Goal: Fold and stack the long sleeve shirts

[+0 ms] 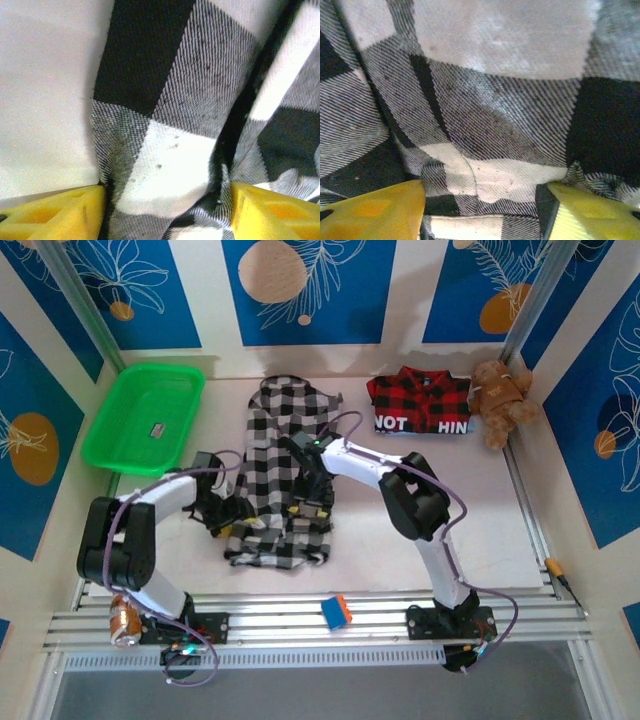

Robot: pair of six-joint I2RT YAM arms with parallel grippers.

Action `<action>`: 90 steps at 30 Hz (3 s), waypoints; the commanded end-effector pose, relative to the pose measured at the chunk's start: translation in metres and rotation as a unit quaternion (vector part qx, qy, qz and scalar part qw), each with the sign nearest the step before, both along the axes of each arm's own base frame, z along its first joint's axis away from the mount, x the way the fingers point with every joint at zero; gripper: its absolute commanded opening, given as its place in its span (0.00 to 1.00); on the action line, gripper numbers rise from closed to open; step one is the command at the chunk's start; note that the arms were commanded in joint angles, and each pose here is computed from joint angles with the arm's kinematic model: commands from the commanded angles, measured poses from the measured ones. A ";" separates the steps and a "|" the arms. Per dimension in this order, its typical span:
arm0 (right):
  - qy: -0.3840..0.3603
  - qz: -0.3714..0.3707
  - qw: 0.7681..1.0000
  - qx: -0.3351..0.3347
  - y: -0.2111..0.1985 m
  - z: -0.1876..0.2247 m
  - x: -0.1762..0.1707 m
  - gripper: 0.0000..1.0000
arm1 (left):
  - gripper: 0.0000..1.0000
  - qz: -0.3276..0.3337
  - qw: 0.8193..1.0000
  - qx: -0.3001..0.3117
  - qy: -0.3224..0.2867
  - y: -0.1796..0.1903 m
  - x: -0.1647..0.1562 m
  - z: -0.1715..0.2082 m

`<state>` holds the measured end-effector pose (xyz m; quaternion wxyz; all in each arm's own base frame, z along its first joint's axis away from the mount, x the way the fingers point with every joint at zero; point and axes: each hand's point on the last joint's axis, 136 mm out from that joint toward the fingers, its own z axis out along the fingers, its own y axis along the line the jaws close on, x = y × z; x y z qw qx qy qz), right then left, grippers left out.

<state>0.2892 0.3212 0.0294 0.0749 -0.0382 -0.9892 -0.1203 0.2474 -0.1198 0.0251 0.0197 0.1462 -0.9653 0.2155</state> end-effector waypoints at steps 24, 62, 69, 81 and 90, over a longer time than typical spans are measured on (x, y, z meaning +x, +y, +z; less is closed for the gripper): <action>0.061 0.055 0.986 0.143 -0.056 0.025 -0.110 0.71 | 0.75 0.036 0.997 0.005 0.075 0.001 -0.098 0.009; 0.062 0.087 0.979 0.174 -0.035 0.070 -0.084 0.00 | 0.00 0.027 0.999 -0.042 0.017 -0.029 -0.042 0.049; 0.026 0.066 0.977 0.200 -0.035 0.097 -0.043 0.00 | 0.00 0.051 0.996 -0.063 -0.027 -0.030 -0.005 0.076; -0.017 0.047 0.971 0.235 -0.030 0.124 0.019 0.00 | 0.00 0.093 0.990 -0.078 -0.068 -0.021 0.032 0.090; -0.035 0.041 0.970 0.237 -0.030 0.129 0.060 0.00 | 0.00 0.117 0.984 -0.077 -0.107 -0.009 0.075 0.101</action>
